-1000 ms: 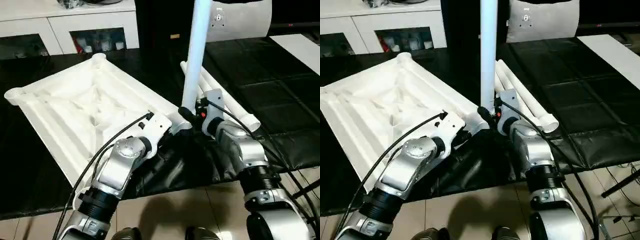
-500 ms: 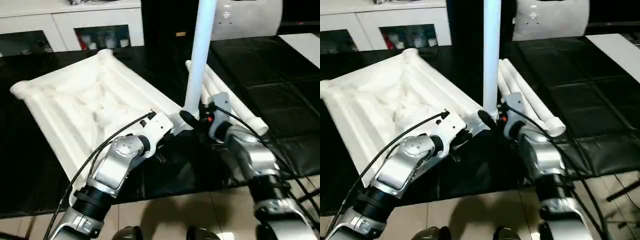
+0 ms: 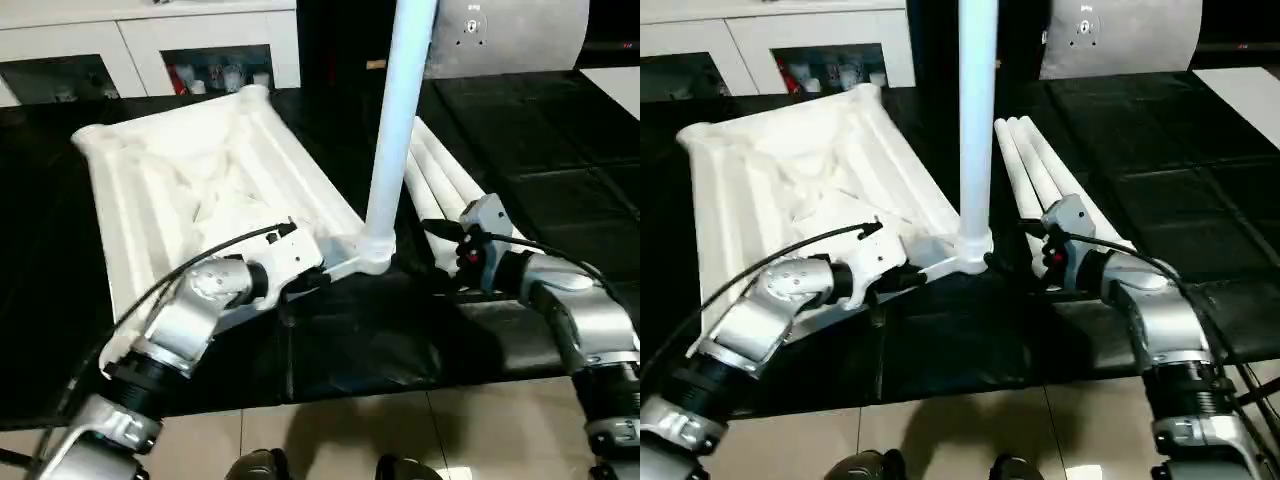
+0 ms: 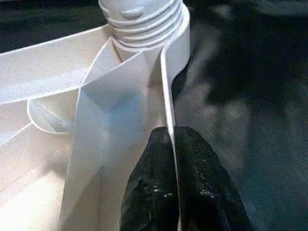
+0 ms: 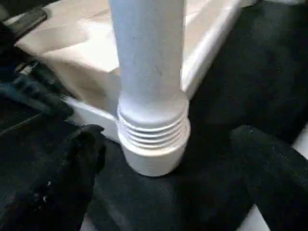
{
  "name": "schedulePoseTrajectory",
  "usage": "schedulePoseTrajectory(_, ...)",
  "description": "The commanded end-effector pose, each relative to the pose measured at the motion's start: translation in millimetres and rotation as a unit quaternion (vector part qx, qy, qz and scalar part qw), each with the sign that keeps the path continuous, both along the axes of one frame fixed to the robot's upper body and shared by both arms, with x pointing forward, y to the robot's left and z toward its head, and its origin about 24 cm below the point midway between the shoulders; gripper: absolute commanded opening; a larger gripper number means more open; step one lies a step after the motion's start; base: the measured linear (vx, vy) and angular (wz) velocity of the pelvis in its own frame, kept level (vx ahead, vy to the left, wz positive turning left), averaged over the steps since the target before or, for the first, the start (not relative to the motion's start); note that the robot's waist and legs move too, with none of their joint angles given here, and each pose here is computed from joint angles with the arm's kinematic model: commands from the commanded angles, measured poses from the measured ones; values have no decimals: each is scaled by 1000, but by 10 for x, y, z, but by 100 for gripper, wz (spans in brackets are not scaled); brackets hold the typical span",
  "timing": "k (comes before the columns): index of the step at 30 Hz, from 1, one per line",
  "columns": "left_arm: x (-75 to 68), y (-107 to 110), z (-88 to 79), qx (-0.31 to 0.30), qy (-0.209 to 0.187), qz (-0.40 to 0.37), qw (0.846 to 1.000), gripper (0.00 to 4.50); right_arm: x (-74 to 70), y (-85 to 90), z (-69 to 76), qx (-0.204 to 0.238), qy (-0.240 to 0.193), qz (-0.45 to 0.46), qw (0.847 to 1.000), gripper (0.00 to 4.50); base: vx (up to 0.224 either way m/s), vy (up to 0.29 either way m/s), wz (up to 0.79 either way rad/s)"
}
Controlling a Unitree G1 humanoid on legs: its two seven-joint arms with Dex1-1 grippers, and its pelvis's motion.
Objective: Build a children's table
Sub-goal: Rotate leg to tighten
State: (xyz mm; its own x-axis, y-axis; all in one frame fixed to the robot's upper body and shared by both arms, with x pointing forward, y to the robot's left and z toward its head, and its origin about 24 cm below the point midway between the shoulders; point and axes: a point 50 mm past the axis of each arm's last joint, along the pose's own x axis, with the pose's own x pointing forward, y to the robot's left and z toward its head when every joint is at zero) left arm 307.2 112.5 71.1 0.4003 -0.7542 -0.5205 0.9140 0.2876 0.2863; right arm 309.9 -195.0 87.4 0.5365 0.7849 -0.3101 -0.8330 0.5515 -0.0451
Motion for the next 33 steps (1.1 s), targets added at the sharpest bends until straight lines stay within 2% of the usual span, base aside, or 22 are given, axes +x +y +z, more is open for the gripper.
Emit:
schedulePoseTrajectory(1, -78, -40, -68, 24, 18, -60, 998, 0, -20, 55, 57, -5, -2, 42, 999, 448, 0, 0, 0)
schedulePoseTrajectory(7, -170, 12, -69, 34, 35, -134, 990, 0, -39, 77, 68, -33, -5, 99, 995, 448, 0, 0, 0)
schedulePoseTrajectory(12, -189, 27, -70, 33, 39, -150, 987, 0, -59, 129, 50, -24, 4, 132, 991, 448, 0, 0, 0)
schedulePoseTrajectory(15, -190, 29, -68, 28, 39, -150, 988, 0, -64, 172, 18, -19, 13, 140, 990, 414, 0, 0, 0)
schedulePoseTrajectory(19, -185, 28, -69, 26, 38, -151, 988, 0, -51, 198, -4, -15, 21, 144, 989, 404, 0, 0, 0)
schedulePoseTrajectory(20, -185, 25, -71, 26, 38, -152, 987, 0, -54, 205, -13, -17, 22, 147, 989, 379, 0, 0, 0)
schedulePoseTrajectory(25, -190, 20, -76, 26, 38, -154, 987, 0, -62, 210, -64, -29, 30, 155, 987, 341, 0, 0, 0)
schedulePoseTrajectory(33, -190, 23, -83, 27, 38, -155, 987, 0, -57, 224, -82, -17, 35, 151, 988, 278, 0, 0, 0)
